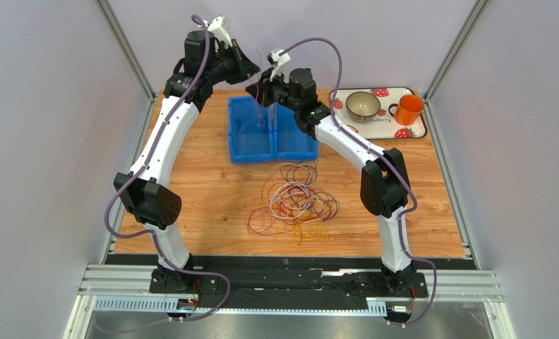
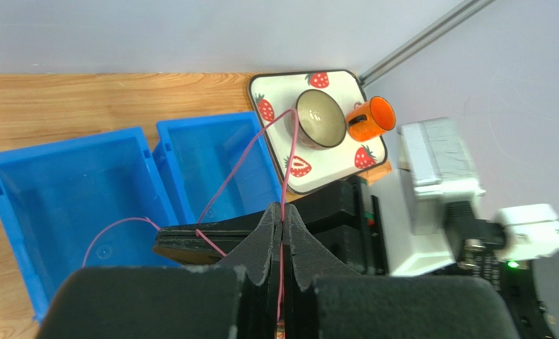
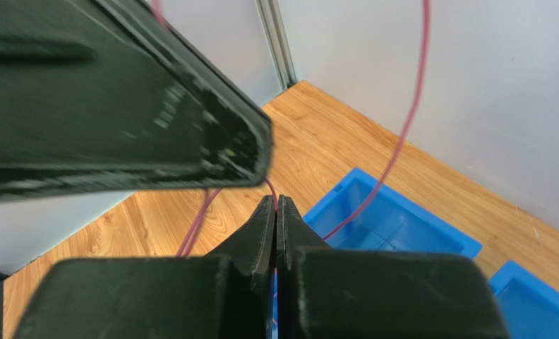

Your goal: Untangle the cables

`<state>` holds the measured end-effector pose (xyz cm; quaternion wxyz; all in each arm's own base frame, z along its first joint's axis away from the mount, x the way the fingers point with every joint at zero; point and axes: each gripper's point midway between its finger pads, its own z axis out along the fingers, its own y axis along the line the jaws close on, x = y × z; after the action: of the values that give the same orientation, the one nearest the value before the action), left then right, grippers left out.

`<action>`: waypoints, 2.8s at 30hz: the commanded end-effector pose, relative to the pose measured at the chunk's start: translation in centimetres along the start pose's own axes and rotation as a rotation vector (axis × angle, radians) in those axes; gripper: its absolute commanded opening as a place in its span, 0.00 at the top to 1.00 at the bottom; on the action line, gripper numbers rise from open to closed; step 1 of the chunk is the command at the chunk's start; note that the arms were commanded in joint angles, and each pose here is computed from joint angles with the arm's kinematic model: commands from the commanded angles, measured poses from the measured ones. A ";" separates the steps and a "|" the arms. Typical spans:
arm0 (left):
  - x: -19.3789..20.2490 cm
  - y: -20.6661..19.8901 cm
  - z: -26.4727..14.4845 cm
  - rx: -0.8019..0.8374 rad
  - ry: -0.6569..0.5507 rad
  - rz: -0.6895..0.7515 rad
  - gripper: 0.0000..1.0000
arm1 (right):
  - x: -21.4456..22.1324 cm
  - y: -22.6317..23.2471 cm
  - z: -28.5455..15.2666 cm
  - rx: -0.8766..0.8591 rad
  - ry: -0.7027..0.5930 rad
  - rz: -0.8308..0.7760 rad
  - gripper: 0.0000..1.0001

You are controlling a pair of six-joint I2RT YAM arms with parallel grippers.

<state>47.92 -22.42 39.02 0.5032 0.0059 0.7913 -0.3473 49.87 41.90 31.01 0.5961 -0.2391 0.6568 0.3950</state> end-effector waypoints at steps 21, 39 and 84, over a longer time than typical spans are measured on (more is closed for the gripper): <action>5.1 6.7 5.5 0.021 0.056 -0.091 1.00 | 1.0 -1.5 2.2 -0.018 0.009 0.055 0.98; 6.7 9.1 7.0 -0.017 0.076 -0.143 1.00 | 0.5 -1.1 -2.8 0.101 0.120 0.156 0.40; 16.8 4.7 -9.6 -0.328 0.133 0.140 0.20 | 9.4 6.4 -20.6 0.379 0.415 0.328 0.43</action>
<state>36.69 -18.95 24.94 0.4488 -0.0270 0.8710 -0.1980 32.29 29.29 21.27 0.3984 -0.0800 0.8631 0.3000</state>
